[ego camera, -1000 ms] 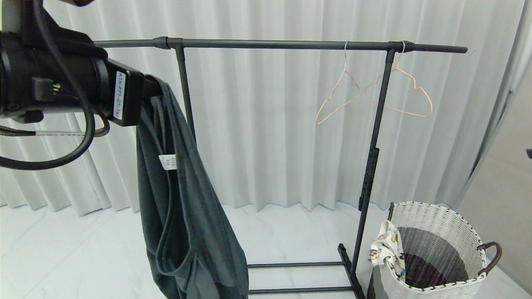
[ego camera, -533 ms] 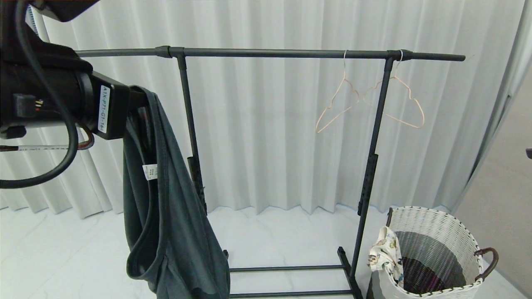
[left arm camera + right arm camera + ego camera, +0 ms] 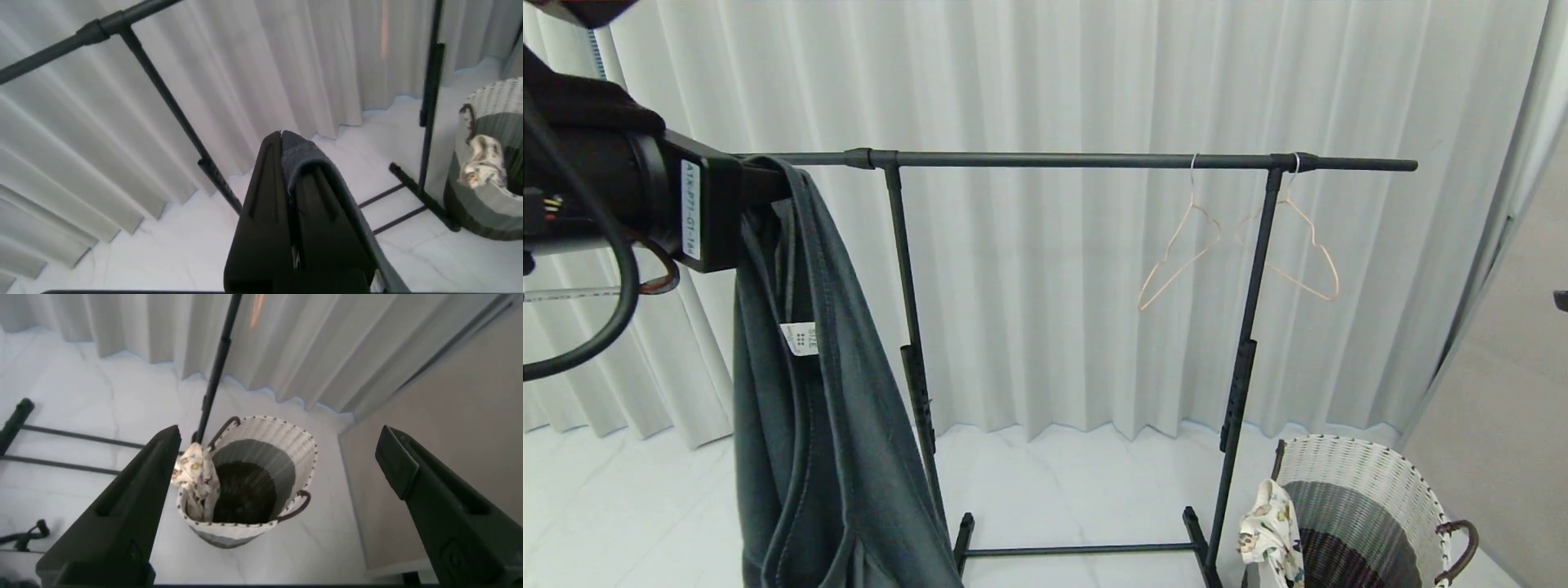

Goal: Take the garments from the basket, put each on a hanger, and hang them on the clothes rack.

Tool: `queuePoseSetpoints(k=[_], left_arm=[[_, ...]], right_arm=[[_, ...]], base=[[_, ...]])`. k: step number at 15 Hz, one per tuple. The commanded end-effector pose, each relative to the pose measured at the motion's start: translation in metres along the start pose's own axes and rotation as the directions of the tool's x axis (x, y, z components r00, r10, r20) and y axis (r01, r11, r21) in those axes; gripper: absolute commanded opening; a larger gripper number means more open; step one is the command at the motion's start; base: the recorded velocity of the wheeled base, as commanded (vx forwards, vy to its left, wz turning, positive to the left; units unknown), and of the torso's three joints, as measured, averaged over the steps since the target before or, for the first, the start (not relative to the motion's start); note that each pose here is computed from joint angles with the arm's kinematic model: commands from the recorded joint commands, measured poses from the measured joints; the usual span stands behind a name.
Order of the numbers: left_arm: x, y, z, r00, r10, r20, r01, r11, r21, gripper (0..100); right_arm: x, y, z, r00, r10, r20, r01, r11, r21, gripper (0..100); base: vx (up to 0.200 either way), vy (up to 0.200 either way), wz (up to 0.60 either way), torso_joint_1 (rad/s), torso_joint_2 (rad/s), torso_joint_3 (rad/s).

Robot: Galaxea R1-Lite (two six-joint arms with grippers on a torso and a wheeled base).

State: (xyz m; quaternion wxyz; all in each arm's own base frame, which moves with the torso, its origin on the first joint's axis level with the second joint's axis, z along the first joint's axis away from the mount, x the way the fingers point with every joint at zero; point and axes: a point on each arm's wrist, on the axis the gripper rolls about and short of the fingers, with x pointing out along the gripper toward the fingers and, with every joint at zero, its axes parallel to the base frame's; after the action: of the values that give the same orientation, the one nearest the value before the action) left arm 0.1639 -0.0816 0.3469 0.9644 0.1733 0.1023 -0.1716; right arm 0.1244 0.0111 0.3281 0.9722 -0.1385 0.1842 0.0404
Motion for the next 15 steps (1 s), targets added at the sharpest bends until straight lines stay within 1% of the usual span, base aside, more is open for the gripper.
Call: queuePoseSetpoints(k=[1, 7, 10, 14, 15], left_arm=[[-0.002, 0.0, -0.002, 1.0, -0.001, 0.001, 0.001, 1.0, 0.001, 0], [-0.012, 0.001, -0.004, 1.0, 0.003, 0.016, -0.003, 1.0, -0.001, 0], [-0.014, 0.001, -0.006, 1.0, 0.003, 0.013, -0.003, 1.0, 0.001, 0], [-0.016, 0.0, -0.008, 1.0, 0.002, 0.012, -0.002, 1.0, 0.003, 0], [-0.016, 0.0, -0.008, 1.0, 0.002, 0.012, -0.002, 1.0, 0.003, 0]], right_arm=[[0.001, 0.0, 0.0, 1.0, 0.001, -0.003, -0.001, 1.0, -0.001, 100], [-0.001, 0.0, -0.001, 1.0, 0.0, 0.002, 0.0, 1.0, 0.004, 100], [0.0, 0.0, -0.001, 1.0, 0.003, 0.003, -0.003, 1.0, 0.01, 100], [0.0, 0.0, 0.001, 1.0, 0.004, 0.017, -0.004, 1.0, 0.009, 100], [0.0, 0.0, 0.001, 1.0, 0.004, 0.017, -0.004, 1.0, 0.009, 100]], base=[[0.0, 0.0, 0.0, 0.32, -0.46, -0.261], [0.0, 0.0, 0.0, 0.259, -0.5, -0.25], [0.0, 0.0, 0.0, 0.243, -0.47, -0.24], [0.0, 0.0, 0.0, 0.052, -0.1, -0.053], [0.0, -0.2, 0.0, 0.007, -0.02, -0.007]])
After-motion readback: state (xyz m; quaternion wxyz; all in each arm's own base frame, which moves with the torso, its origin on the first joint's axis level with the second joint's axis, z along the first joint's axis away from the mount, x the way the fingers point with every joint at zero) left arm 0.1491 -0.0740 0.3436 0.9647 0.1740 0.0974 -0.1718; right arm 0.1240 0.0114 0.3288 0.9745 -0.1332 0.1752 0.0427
